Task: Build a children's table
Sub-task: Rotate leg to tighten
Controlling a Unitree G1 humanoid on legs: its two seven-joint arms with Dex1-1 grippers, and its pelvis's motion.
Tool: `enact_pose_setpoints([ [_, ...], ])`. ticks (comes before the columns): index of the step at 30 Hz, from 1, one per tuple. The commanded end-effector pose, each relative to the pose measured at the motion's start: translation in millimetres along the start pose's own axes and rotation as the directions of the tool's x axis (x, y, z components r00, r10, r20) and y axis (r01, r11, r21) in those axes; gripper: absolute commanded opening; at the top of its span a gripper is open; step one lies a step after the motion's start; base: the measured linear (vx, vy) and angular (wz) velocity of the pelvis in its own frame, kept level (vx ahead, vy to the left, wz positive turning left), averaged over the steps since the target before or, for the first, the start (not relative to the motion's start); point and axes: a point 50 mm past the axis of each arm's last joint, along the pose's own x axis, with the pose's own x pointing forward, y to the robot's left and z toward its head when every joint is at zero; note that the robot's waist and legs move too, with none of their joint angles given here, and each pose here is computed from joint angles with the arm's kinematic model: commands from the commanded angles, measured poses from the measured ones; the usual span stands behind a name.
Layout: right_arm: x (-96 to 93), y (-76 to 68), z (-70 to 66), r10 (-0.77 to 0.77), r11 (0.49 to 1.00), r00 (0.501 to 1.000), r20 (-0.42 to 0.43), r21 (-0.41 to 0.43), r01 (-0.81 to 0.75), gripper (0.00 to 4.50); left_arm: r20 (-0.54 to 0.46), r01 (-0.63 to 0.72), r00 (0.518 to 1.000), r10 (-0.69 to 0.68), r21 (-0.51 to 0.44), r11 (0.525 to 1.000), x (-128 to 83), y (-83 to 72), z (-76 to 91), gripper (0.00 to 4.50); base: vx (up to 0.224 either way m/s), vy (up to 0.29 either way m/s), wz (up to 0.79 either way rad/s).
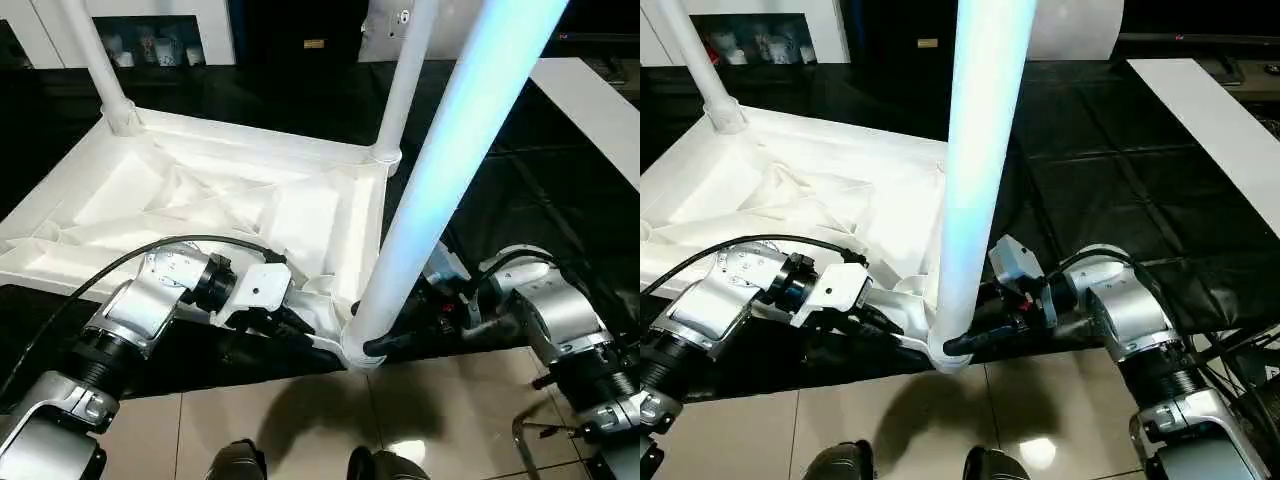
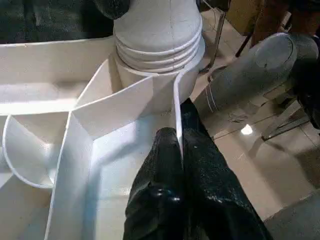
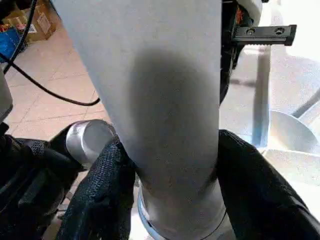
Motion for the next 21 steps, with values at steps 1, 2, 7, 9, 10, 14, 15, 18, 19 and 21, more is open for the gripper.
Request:
enact_pose_setpoints([
  [1, 2.0, 3.4, 0.5, 0.037, 0.999, 0.999, 0.025, 0.036, -0.038, 2.01, -0.033, 0.064, 0.997, -0.064, -0.006, 0.998, 14, -4.1, -2.1, 0.0, 0.0, 0.0, 0.0],
  [2, 2.1, 3.5, 0.9, 0.035, 0.998, 0.999, 0.033, 0.041, -0.036, 2.01, -0.03, 0.057, 0.998, -0.057, -0.01, 0.998, 14, -3.6, -2.0, 0.0, 0.0, 0.0, 0.0],
  [7, 12.6, 1.0, 6.9, -0.129, 0.986, 0.984, 0.12, 0.117, 0.115, 2.01, -0.01, -0.136, 0.991, 0.136, -0.111, 0.985, 10, 11.7, 0.8, 0.0, 0.0, 0.0, 0.0],
  [9, 15.8, -0.8, 7.2, -0.177, 0.979, 0.976, 0.126, 0.127, 0.161, 2.01, -0.008, -0.186, 0.982, 0.187, -0.139, 0.973, 9, 16.0, 1.5, 0.0, 0.0, 0.0, 0.0],
  [10, 21.4, -4.7, 6.8, -0.268, 0.958, 0.955, 0.127, 0.144, 0.25, 2.01, 0.016, -0.264, 0.962, 0.272, -0.195, 0.945, 9, 23.4, 4.6, 0.0, 0.0, 0.0, 0.0],
  [14, 33.3, -23.8, 4.8, -0.522, 0.841, 0.846, 0.109, 0.234, 0.488, 2.01, 0.053, -0.366, 0.917, 0.395, -0.285, 0.886, 15, 37.0, 14.6, 0.0, 0.0, 0.0, 0.0],
  [15, 35.3, -29.7, 3.9, -0.583, 0.795, 0.807, 0.097, 0.275, 0.541, 2.01, 0.058, -0.384, 0.906, 0.419, -0.305, 0.872, 17, 40.3, 17.3, 0.0, 0.0, 0.0, 0.0],
  [18, 42.4, -42.9, 0.2, -0.709, 0.667, 0.704, 0.048, 0.368, 0.648, 2.0, 0.036, -0.452, 0.869, 0.494, -0.349, 0.821, 21, 49.6, 21.3, 0.0, 0.0, 0.0, 0.0],
  [19, 45.9, -47.5, -1.1, -0.75, 0.616, 0.661, 0.027, 0.396, 0.682, 2.0, 0.017, -0.487, 0.848, 0.53, -0.37, 0.791, 22, 53.4, 22.0, 0.0, 0.0, 0.0, 0.0],
  [21, 54.6, -56.3, -3.1, -0.824, 0.496, 0.565, -0.038, 0.434, 0.752, 2.0, -0.031, -0.57, 0.788, 0.615, -0.416, 0.709, 24, 62.1, 25.0, 0.0, 0.0, 0.0, 0.0],
])
